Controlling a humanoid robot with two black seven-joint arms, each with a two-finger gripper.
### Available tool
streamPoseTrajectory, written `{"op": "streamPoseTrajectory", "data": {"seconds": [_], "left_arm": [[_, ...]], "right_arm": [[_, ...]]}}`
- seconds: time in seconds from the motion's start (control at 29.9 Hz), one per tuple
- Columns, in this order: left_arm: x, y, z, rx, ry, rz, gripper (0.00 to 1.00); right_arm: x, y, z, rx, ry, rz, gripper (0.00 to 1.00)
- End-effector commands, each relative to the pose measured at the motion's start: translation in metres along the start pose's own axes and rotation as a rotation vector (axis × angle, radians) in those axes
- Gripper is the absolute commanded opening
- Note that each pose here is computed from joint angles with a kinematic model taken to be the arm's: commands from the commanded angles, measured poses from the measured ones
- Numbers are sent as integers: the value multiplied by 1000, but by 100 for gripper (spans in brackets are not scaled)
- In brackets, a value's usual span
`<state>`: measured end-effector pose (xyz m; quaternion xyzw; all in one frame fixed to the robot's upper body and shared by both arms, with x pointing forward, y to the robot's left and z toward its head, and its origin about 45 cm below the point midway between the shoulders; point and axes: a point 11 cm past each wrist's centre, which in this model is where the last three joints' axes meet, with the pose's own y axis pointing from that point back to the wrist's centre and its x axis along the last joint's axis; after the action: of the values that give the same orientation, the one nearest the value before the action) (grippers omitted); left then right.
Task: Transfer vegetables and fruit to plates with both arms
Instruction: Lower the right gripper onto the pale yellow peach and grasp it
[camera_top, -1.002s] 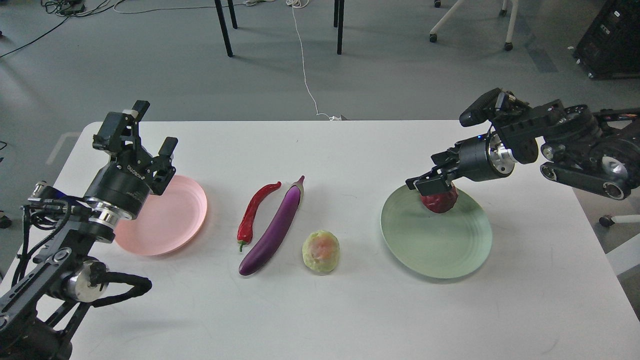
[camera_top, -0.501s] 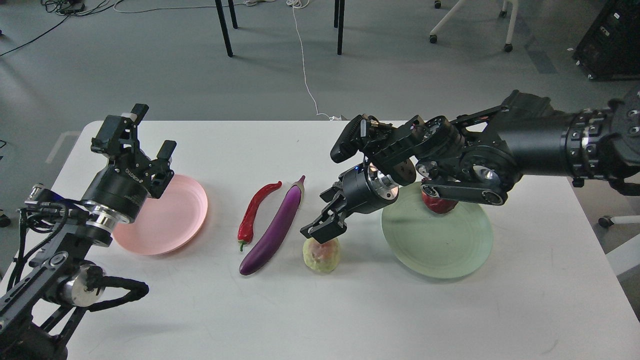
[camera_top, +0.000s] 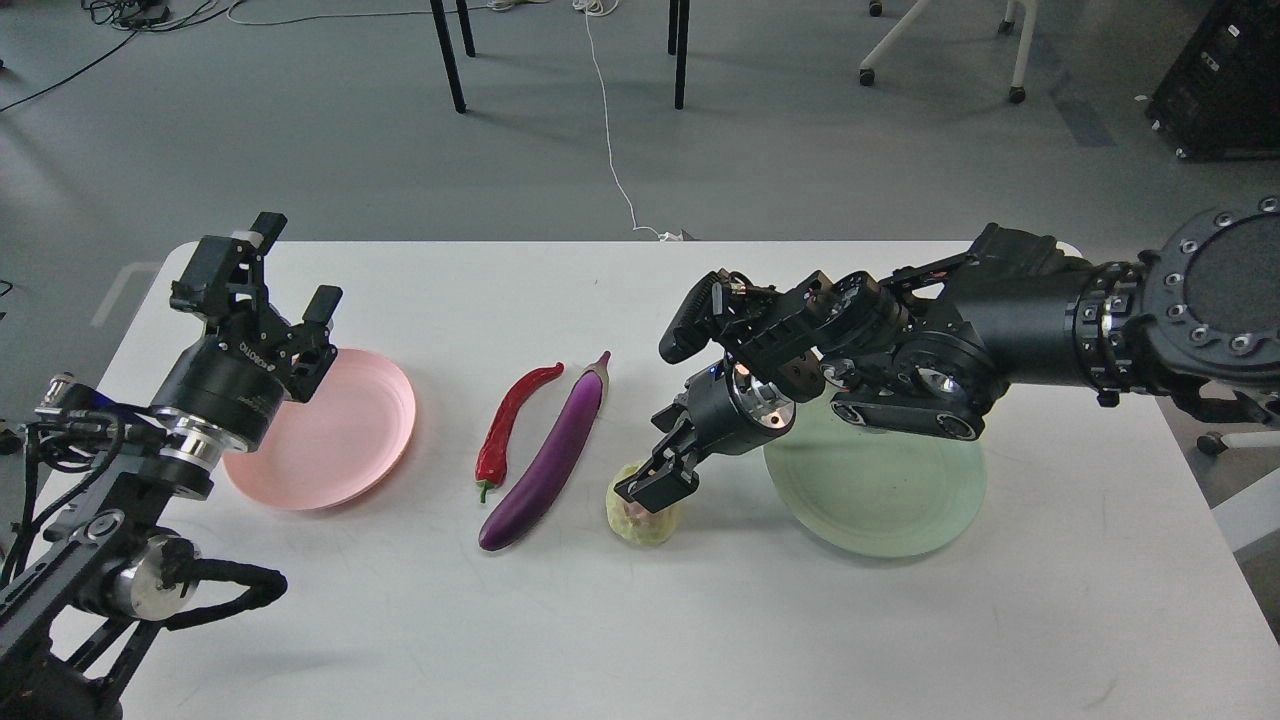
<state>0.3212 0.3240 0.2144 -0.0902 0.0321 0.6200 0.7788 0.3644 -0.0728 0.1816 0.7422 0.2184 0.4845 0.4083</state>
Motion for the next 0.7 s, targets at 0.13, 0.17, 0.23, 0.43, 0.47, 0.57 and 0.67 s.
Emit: {"op": "streamPoseTrajectory", "data": {"seconds": [0.13,0.17,0.23,0.43,0.47,0.57,0.67], "left_arm": [[4,0,3,-7,-3,10,98],[4,0,3,-7,-3,10,98],[4,0,3,-7,-3,10,98],[4,0,3,-7,-3,8,98],[4,0,3,-7,-2,8,98],[5,0,4,-8,-5,9,98],[6,1,5,-8,-13,9,98]], "right_arm": [[-9,-3,2,-3,-11,-18,96],[-11,-4,2,1,-15,-18,96],[-15,-6,1,6,-22,-20,95],[-16,-10,-3,23,-57,12,95],[-15,-10,-3,26,-69,25,95],[-17,-12,-3,28,-83,36,94],[-18,-13,-3,29,-86,36,88]]}}
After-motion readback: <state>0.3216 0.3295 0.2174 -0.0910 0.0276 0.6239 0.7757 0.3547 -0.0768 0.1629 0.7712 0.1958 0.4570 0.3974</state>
